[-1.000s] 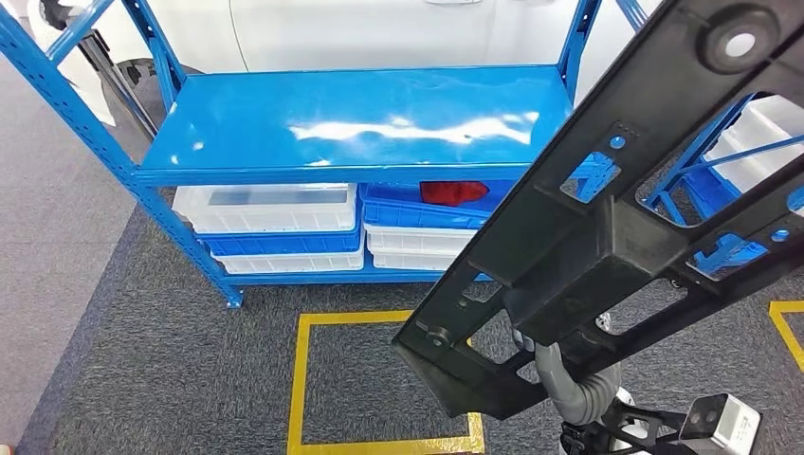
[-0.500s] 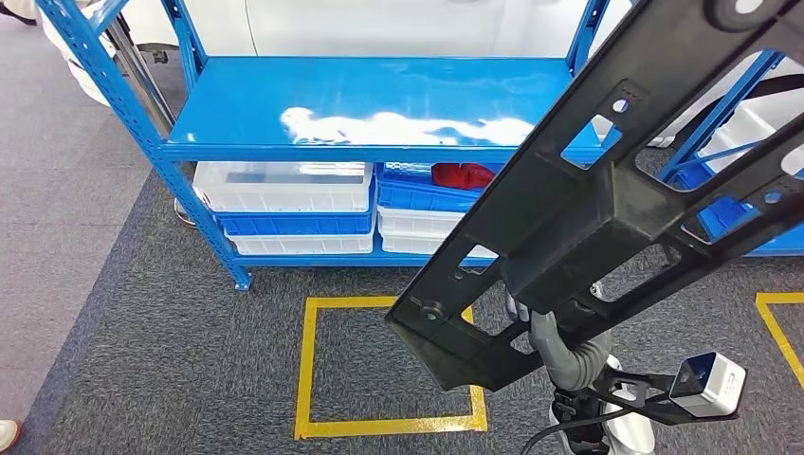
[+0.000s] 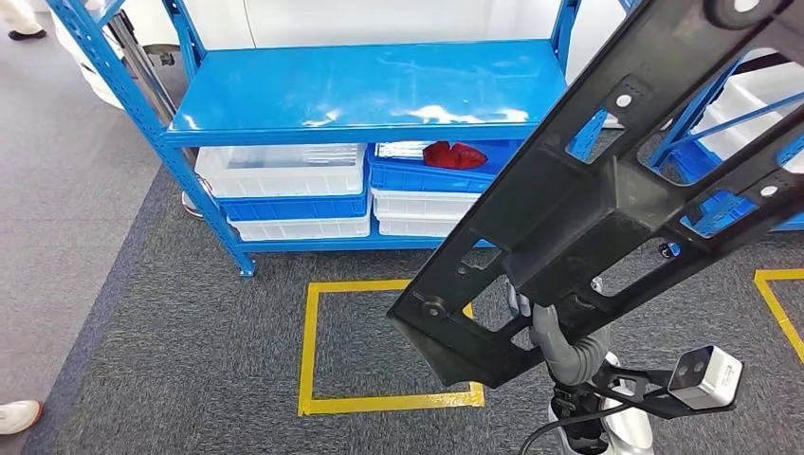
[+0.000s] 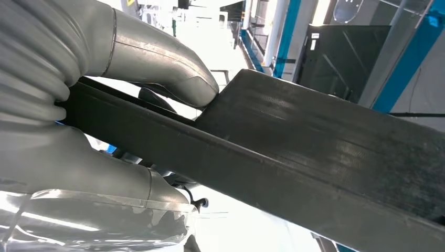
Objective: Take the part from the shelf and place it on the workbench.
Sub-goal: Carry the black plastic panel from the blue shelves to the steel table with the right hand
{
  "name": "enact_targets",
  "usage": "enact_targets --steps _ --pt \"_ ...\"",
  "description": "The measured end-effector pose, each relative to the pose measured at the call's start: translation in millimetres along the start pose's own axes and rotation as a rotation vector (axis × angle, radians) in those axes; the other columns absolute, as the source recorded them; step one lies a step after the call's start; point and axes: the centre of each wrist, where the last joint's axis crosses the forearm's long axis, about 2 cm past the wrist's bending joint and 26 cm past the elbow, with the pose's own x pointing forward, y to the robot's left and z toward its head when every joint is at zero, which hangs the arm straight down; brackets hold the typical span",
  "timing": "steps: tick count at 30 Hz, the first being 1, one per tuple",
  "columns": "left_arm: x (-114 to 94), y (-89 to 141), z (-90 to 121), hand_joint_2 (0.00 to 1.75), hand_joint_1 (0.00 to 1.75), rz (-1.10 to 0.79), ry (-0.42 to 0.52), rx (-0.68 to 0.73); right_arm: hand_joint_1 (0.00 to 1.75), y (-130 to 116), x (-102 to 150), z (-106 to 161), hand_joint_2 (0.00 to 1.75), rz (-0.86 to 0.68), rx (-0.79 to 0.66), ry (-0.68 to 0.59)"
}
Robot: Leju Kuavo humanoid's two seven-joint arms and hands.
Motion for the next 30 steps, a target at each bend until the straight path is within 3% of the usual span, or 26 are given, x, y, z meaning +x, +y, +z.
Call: enact_targets --steps 9,17,30 --pt "-3.0 4.2 0.8 1.75 0.0 0.011 0.003 0.026 1.71 0.4 -2.3 3.7 1.75 -0.002 -0.015 -0.003" --pt "-9.7 4.9 2.5 1.75 0.0 -0.012 0.023 0.019 1.71 13.4 -0.7 27.9 1.75 0.002 -0.042 0.041" --pt "-7.1 6.9 1.8 1.75 0.0 -0.014 -0.024 0.014 1.71 30.2 3.3 45.5 1.75 -0.05 -0.019 0.039"
